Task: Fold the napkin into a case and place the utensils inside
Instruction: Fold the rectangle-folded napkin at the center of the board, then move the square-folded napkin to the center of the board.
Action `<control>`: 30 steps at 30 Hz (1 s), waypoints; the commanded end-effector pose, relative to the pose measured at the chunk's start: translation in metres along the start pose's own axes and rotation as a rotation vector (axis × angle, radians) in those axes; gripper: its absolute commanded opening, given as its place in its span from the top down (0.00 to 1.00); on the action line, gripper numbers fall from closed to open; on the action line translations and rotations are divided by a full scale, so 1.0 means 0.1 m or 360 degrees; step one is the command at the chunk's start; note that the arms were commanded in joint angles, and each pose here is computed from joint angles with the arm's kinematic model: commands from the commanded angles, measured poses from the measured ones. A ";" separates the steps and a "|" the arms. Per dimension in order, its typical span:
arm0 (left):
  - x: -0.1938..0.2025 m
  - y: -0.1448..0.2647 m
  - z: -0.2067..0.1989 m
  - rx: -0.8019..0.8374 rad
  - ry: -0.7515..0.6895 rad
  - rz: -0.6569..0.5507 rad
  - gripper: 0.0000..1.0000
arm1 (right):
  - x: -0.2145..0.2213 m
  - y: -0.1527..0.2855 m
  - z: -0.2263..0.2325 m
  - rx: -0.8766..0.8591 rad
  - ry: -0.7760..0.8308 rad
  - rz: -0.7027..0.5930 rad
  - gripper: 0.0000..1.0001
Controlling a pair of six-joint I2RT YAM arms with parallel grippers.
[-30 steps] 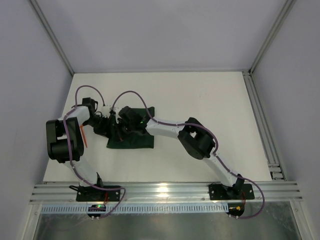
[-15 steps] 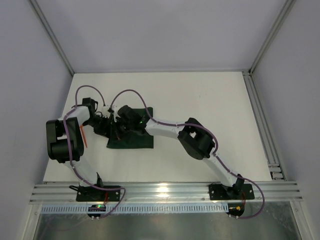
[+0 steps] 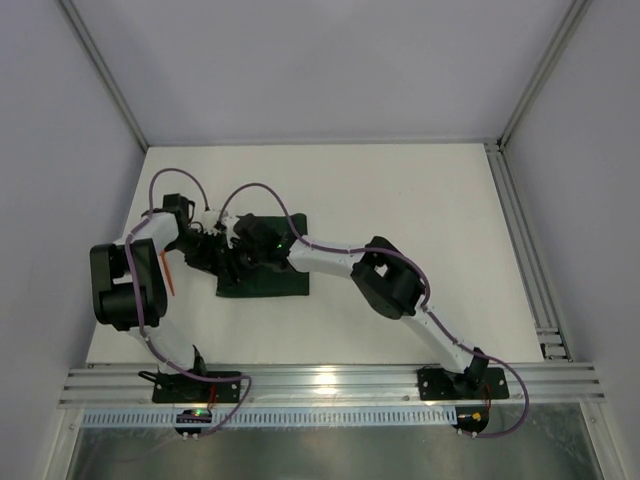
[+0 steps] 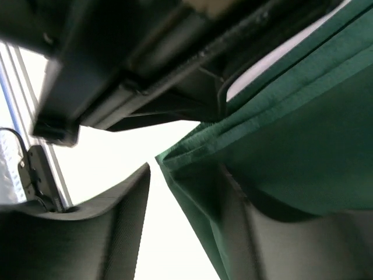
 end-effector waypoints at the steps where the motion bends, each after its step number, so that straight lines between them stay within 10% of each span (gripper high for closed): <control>1: -0.07 0.21 -0.01 -0.0081 -0.0063 -0.0089 0.77 | -0.53 0.42 0.37 -0.0043 0.0208 -0.0195 0.44; 8: -0.11 0.43 -0.07 -0.0111 -0.0076 -0.0155 0.68 | -0.72 1.05 0.51 0.0046 0.0374 -0.0253 0.38; 15: -0.07 0.66 -0.30 0.0021 -0.0130 -0.0211 0.64 | -0.68 1.76 -0.63 0.0376 -0.0160 -0.0359 0.44; 30: 0.31 0.39 -0.31 0.0027 -0.0091 0.0061 0.59 | -0.51 1.43 -1.98 0.0264 -0.0733 -0.0432 0.54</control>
Point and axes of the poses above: each gripper's point midway between its finger pads, its own y axis back along the fingers, its own z axis along the line the jaws close on, x = y × z, the point moved 8 cm from there along y, back along the fingers, and after that the axes turned 4 degrees about y, right-handed, at the moved point
